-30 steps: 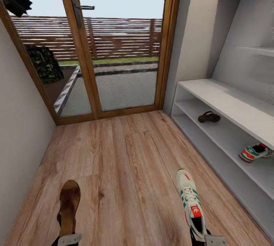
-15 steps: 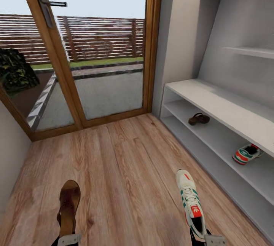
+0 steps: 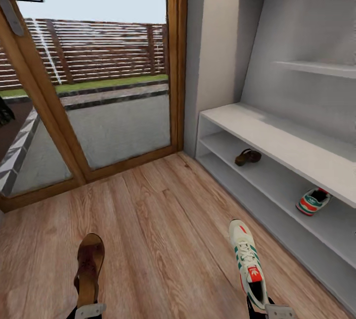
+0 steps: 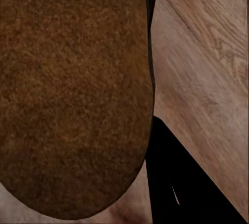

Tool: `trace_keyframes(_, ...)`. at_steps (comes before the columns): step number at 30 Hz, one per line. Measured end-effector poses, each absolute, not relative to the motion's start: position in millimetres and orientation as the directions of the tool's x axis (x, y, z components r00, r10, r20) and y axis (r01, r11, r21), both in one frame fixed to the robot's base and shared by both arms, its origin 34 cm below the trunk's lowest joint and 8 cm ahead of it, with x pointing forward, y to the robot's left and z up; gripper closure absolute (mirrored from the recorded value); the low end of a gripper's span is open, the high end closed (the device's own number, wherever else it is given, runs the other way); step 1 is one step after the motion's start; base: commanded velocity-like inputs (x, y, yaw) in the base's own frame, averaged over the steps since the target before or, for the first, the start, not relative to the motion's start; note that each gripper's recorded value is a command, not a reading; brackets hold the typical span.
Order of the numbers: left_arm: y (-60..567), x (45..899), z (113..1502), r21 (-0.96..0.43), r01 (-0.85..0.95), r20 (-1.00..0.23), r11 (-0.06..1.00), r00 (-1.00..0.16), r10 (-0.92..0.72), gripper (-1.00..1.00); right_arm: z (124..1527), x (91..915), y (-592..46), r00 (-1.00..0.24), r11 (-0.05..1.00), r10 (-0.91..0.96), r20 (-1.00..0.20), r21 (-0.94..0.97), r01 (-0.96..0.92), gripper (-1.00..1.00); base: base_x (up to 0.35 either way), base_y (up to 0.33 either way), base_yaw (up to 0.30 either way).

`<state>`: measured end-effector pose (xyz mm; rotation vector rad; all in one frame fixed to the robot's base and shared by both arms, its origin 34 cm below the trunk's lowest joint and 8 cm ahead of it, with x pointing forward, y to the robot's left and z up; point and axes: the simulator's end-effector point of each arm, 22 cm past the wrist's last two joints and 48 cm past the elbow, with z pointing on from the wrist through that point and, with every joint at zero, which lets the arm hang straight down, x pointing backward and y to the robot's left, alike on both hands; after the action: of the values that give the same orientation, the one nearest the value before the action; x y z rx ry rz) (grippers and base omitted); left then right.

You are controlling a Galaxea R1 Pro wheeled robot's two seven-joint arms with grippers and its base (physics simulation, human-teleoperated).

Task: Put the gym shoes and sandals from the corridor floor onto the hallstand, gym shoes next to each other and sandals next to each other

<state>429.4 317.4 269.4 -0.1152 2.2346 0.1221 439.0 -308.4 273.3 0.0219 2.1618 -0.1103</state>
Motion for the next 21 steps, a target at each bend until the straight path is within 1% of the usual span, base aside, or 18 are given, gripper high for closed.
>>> trace_keyframes(15, 317.3, 429.3, 269.2, 0.048, -0.126, -0.786, 0.991, -0.617, -0.04, 1.0, 273.3, 439.0, -309.1, -0.559, 0.996, -0.027, -0.828, -0.072, 0.058, 1.0, 0.287, 0.182, -0.262)
trace_keyframes(21, 317.3, 429.2, 269.0, 0.048, -0.126, -0.785, 0.991, -0.618, -0.041, 1.0, 272.9, 438.6, -309.1, -0.561, 0.996, -0.027, -0.828, -0.072, 0.058, 1.0, 0.175, 0.136, -0.262)
